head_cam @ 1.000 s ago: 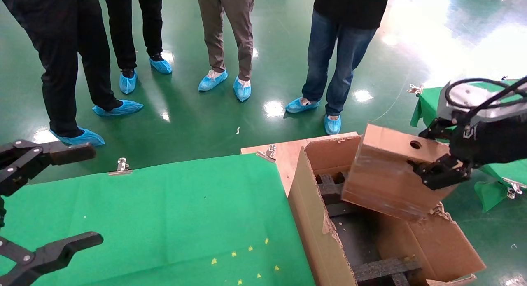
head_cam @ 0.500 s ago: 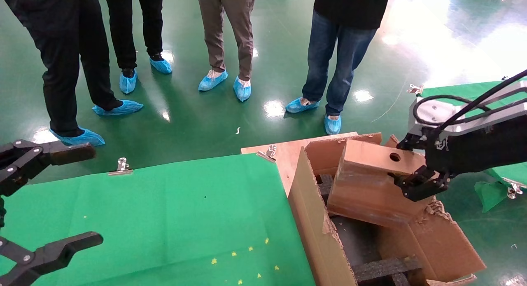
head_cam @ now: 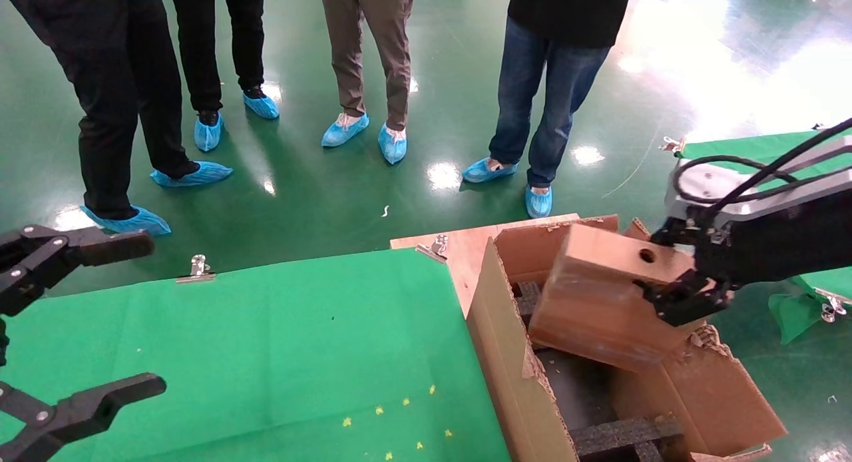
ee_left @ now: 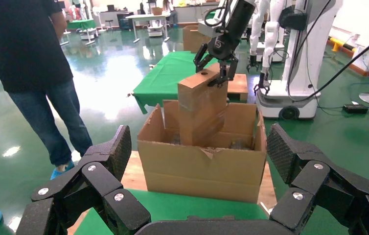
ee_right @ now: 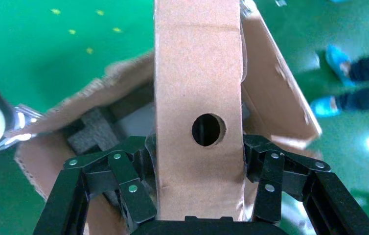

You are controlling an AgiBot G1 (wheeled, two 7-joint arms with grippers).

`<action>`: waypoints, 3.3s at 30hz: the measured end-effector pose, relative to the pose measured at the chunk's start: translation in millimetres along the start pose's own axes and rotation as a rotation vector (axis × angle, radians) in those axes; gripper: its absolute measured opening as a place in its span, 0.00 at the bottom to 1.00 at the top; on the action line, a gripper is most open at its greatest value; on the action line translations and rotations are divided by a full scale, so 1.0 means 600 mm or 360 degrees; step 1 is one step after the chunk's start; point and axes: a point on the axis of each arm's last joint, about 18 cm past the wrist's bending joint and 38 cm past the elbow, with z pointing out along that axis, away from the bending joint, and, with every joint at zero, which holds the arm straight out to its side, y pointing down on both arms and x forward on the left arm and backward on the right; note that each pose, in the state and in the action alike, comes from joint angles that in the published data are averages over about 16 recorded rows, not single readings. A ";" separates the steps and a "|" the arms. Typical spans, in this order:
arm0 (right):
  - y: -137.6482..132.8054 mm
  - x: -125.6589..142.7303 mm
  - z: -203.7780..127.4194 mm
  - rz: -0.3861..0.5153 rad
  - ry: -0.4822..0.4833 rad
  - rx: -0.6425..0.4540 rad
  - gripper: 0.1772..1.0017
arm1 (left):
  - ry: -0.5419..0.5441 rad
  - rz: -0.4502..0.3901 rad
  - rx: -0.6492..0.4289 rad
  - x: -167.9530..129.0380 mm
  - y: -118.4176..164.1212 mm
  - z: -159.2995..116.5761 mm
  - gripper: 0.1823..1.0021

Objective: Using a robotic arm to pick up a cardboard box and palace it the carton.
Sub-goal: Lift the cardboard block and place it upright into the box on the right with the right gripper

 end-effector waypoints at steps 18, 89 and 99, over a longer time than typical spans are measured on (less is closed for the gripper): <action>0.090 0.008 0.053 0.0662 0.0259 -0.0214 0.16 | 0.0000 0.0000 0.0000 0.000 0.000 0.000 1.00; 0.141 -0.009 0.262 0.1342 0.0663 -0.0400 0.16 | 0.0000 0.0000 0.0000 0.000 0.000 0.000 1.00; 0.148 -0.029 0.296 0.1316 0.0648 -0.0405 0.16 | 0.0000 0.0000 0.0000 0.000 0.000 0.000 1.00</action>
